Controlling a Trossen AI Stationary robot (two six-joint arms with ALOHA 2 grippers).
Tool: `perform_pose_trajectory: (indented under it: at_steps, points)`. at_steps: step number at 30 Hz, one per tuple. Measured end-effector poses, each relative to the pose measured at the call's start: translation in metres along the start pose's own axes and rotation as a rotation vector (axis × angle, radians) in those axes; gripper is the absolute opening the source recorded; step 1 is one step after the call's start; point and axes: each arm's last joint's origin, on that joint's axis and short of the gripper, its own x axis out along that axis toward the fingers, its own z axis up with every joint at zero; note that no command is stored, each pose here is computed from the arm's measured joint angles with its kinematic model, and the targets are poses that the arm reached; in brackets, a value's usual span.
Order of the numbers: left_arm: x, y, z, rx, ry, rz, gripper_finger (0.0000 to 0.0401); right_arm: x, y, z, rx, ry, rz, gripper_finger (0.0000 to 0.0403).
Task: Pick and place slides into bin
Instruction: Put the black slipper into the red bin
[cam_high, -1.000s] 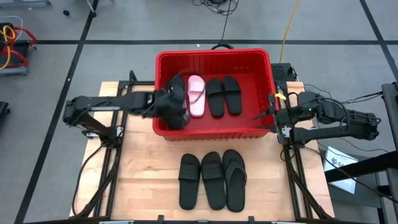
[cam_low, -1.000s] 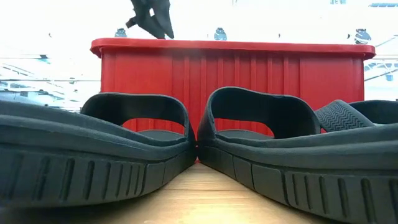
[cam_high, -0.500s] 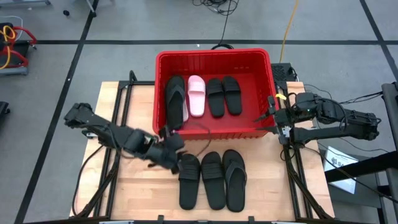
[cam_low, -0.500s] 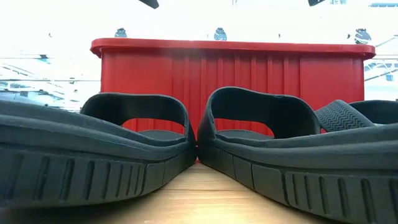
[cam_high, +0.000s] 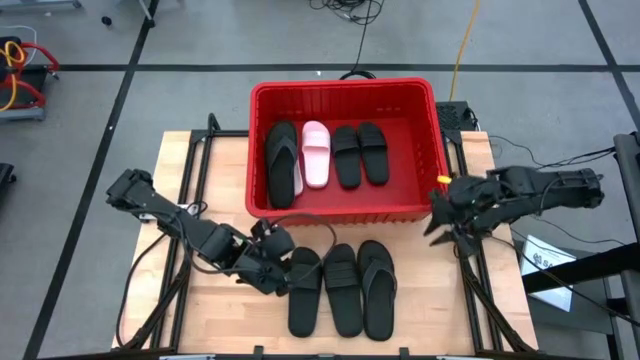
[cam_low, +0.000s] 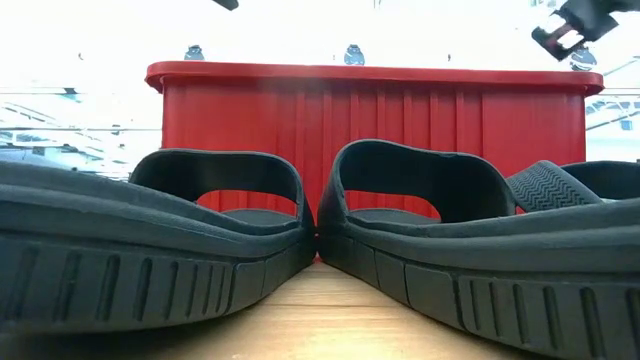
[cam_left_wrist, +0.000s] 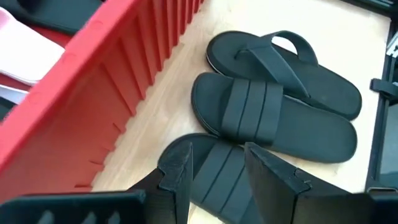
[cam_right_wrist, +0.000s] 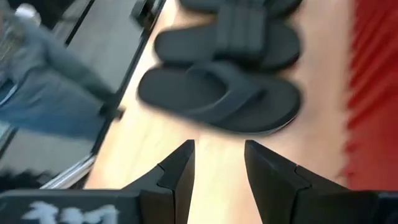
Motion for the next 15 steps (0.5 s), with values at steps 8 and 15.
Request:
perform_pose_trajectory:
  at_steps: [8,15]
  points:
    - [0.0,0.0,0.0,-0.011,0.004,-0.002,0.014,0.033,0.02,-0.003,-0.015,0.21,0.113,0.013]
    - [0.0,0.0,0.0,-0.006,0.003,-0.004,0.014,0.081,0.02,-0.026,-0.016,0.25,0.159,0.013]
